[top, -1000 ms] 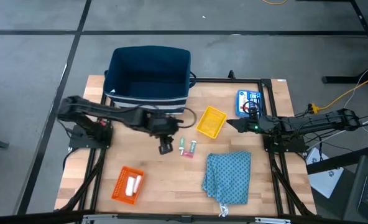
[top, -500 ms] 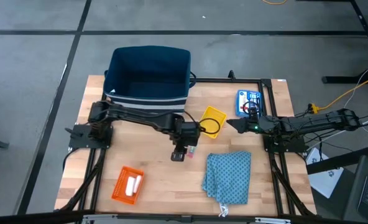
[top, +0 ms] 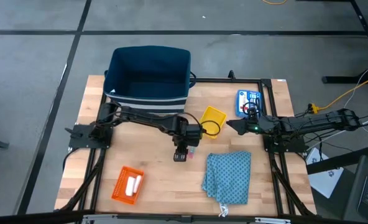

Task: Pick & place medical supplies in basket/bin
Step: Put the pink bottle in the yellow bin

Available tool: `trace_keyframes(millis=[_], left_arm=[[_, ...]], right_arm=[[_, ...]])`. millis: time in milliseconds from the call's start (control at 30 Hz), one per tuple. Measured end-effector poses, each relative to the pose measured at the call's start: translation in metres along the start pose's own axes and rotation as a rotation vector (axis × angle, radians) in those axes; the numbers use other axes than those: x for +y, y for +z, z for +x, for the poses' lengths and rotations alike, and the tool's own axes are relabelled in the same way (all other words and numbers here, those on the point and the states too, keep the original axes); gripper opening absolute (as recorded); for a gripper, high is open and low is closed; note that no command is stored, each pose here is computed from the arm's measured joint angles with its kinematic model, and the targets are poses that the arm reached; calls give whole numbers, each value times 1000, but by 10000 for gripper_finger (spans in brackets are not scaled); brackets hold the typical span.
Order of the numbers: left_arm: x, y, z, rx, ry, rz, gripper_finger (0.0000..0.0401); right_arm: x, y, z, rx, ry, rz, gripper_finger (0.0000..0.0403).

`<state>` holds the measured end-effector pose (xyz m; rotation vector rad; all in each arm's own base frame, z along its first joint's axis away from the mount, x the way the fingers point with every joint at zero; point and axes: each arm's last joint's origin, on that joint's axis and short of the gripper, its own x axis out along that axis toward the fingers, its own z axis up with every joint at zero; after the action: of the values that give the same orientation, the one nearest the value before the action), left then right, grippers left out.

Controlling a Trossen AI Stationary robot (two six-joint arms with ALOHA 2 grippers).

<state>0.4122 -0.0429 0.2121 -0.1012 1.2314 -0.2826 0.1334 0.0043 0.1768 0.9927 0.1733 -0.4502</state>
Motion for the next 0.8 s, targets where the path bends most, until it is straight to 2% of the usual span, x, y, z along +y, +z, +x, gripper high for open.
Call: trace_keyframes(millis=[200, 400, 633, 800], left_arm=[[-9, 0, 9, 17, 63, 32, 169], [-3, 0, 11, 14, 113, 18, 169], [6, 1, 21, 23, 78, 7, 169], [3, 0, 28, 41, 43, 21, 169]], right_arm=[[0, 0, 0, -1, 0, 0, 224], [0, 0, 0, -1, 0, -1, 224], [0, 0, 0, -2, -1, -2, 224], [0, 0, 0, -4, -1, 4, 224]])
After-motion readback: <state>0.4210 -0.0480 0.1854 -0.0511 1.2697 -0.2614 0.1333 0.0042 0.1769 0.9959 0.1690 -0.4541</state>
